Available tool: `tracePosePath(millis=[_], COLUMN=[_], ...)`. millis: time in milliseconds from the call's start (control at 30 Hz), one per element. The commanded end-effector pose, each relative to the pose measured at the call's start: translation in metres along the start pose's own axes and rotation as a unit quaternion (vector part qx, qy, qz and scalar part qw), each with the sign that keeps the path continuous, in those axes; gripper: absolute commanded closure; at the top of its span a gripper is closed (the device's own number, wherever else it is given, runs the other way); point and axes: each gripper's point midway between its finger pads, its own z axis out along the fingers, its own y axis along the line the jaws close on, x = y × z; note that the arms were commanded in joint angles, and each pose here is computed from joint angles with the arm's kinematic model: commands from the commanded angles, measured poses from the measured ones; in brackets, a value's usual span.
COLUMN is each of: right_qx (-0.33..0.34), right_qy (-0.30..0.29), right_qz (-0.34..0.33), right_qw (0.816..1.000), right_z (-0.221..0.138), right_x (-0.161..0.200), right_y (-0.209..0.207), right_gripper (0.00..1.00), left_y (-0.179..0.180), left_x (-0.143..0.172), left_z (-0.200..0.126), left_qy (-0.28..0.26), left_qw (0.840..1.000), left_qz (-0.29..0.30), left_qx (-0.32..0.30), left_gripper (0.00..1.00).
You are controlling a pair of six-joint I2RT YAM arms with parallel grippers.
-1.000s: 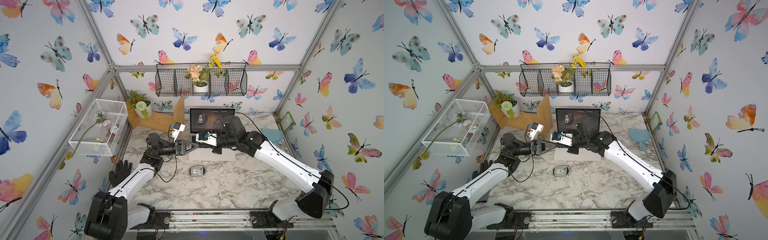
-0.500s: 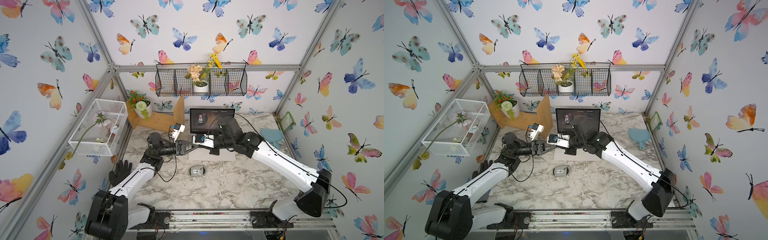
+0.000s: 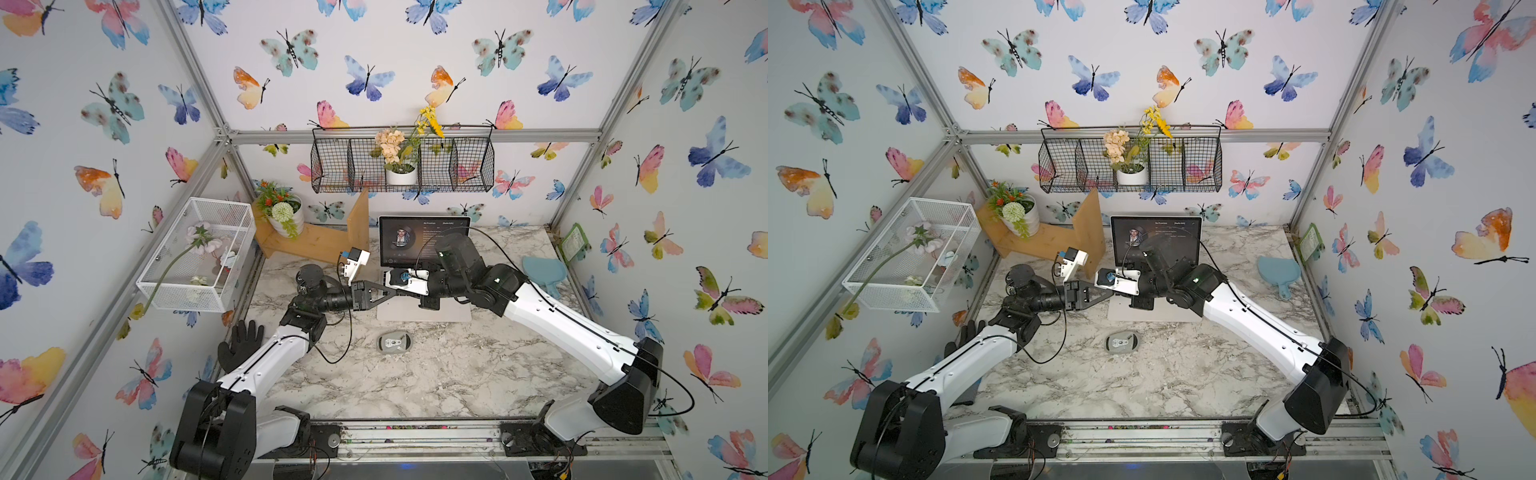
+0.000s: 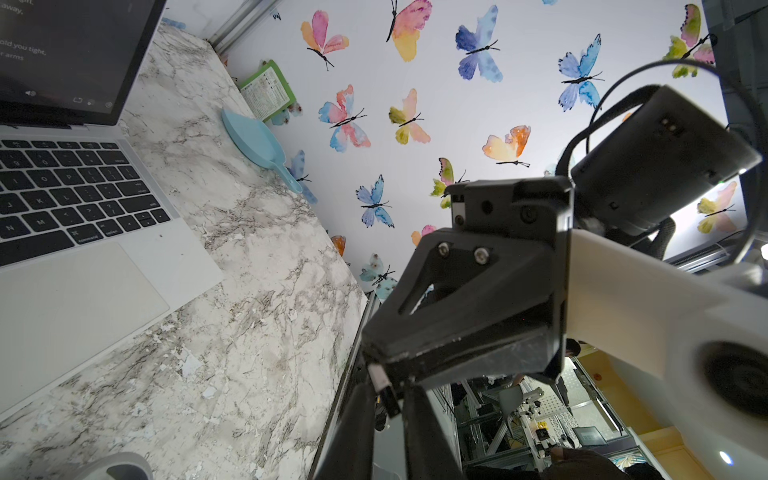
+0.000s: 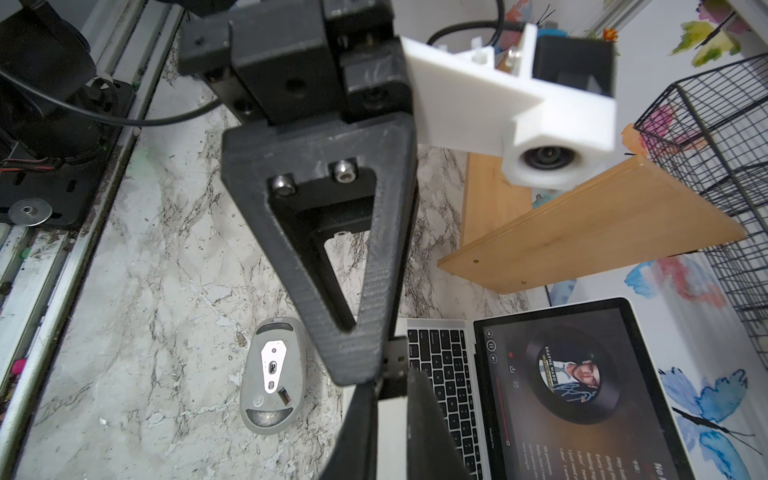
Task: Remove the wireless mouse receiver from the laptop
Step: Adjust the USB plug.
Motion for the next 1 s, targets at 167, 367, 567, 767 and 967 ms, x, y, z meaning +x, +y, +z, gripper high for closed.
tracePosePath(millis=[167,367,567,767,967], right_qx=[-0.005,-0.006,-0.001,0.000,0.009], right_qy=[-0.005,-0.006,-0.007,-0.005,0.002], right_qz=[-0.006,-0.009,-0.009,-0.009,-0.012], right_qw=[1.000,1.000,1.000,1.000,1.000], right_z=[-0.001,0.003,0.005,0.007,0.008], right_x=[-0.008,-0.009,-0.011,-0.010,-0.008], right_y=[0.006,0.005,0.003,0.002,-0.001], right_gripper=[0.98,0.98,0.97,0.96,0.96], left_y=[-0.009,-0.017,-0.017,-0.016,-0.022], left_x=[-0.010,-0.013,-0.012,-0.011,-0.012], left_z=[0.002,0.002,0.001,0.001,0.001], left_qy=[-0.009,-0.010,-0.009,-0.009,-0.007], left_qw=[1.000,0.999,0.999,1.000,0.999], left_qz=[0.026,0.031,0.029,0.025,0.031], left_qx=[0.003,0.012,0.013,0.014,0.019], left_gripper=[0.87,0.89,0.97,1.00,1.00])
